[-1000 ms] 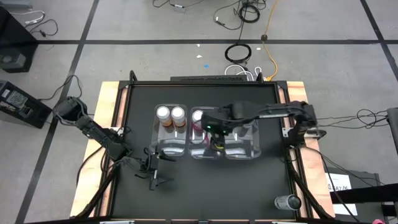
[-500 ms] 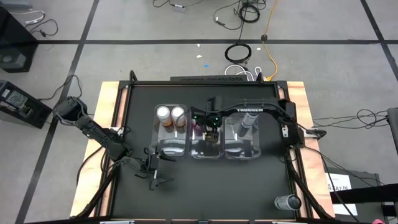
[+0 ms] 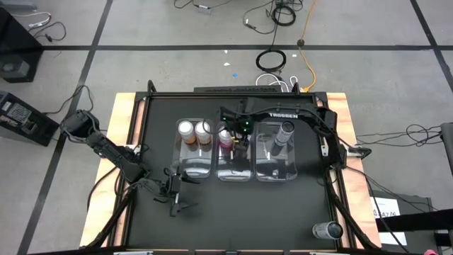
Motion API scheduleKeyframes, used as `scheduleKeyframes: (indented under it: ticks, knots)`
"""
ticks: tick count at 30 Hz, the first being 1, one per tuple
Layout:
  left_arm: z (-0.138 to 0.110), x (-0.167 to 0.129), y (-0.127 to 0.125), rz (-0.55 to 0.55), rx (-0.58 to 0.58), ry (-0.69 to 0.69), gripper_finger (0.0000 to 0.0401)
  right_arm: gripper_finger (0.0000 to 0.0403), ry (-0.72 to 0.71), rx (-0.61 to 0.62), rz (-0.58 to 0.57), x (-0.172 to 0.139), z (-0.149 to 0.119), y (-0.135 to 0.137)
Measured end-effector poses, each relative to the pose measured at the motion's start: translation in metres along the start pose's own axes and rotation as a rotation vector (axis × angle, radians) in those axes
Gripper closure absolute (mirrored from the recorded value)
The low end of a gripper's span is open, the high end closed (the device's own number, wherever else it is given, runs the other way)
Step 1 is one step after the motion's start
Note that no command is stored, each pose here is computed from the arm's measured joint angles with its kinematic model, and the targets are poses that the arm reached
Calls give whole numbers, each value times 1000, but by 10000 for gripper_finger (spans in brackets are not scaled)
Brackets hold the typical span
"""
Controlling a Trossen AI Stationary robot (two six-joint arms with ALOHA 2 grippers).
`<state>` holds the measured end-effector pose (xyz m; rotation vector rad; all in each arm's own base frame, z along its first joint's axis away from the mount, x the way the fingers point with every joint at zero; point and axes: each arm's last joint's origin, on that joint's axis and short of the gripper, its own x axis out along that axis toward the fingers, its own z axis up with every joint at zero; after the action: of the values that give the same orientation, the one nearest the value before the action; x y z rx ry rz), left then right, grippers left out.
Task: Sort soda cans
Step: Put the right pink-white soda can into the center transparent bin
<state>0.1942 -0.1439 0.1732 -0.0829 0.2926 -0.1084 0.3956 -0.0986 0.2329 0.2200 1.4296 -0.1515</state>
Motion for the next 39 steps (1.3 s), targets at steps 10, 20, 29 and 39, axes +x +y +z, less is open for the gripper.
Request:
scheduleKeyframes:
  ticks: [10, 20, 29, 39]
  knots:
    - [0, 0, 0, 1, 2, 2, 11, 99, -2, 11, 21, 13, -5, -10]
    - [0, 0, 0, 2, 3, 3, 11, 61, 2, -2, 14, 17, -5, -11]
    - [0, 0, 0, 2, 2, 2, 11, 59, 7, -7, 14, 17, -5, -12]
    - [0, 0, 0, 1, 0, -1, 11, 58, 14, 17, 17, 12, -8, -17]
